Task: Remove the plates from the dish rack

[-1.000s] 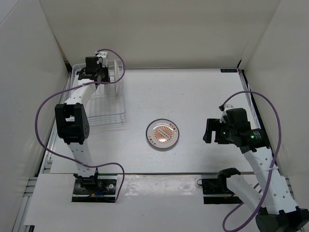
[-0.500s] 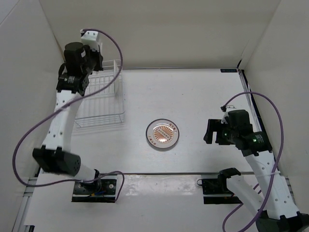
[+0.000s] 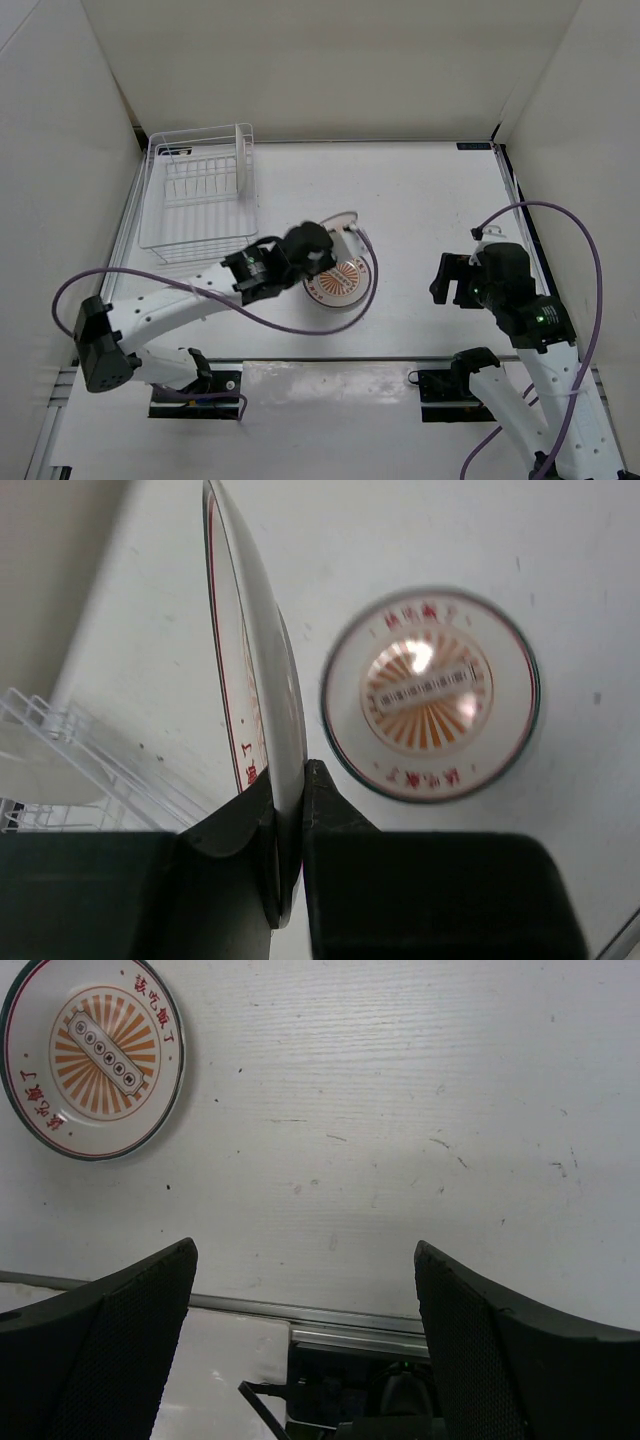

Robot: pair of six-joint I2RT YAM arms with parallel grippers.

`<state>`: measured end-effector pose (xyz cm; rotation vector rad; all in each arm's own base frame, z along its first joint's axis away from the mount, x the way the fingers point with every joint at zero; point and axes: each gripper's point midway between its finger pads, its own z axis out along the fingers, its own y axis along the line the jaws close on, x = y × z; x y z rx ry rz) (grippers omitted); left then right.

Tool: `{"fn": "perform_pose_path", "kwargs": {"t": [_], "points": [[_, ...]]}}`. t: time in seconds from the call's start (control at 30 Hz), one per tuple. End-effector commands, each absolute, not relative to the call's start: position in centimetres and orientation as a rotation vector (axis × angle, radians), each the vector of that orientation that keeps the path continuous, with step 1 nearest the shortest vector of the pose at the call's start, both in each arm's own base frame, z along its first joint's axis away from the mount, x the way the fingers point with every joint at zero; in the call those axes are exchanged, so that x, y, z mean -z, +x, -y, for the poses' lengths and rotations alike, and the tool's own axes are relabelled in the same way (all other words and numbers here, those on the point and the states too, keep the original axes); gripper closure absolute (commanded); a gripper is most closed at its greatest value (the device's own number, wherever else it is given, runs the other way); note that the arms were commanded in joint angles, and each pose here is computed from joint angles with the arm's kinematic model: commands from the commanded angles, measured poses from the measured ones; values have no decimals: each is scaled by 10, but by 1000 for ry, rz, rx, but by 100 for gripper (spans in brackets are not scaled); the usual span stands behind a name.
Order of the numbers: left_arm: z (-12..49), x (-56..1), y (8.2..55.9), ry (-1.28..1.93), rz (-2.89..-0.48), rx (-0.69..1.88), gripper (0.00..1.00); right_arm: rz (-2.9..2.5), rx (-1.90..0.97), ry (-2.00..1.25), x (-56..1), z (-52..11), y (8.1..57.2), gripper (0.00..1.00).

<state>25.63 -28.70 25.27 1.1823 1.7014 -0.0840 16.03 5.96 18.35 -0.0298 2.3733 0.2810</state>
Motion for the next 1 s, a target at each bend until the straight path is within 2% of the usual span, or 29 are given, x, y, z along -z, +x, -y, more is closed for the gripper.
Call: {"fn": "perform_pose_path", "kwargs": {"t": [0.0,0.23,0.57,0.73,0.97], "points": [[279,-246,250,1218,-1625,-115,99,-2355,-228,-12,-183,-52,161,10],[295,-158,221,1417,-1613,-266,99,-2330,-189,-13,-182,-47,160,10],[320,-108,206,1473,-1616,-336,98,-2315,-183,-19,-181,-46,161,10],[321,-91,201,1474,-1609,-395,89,-2313,-179,-21,-179,-46,160,10],[336,-76,203,1458,-1593,-399,83,-2314,-182,-18,-179,-46,160,10]]}}
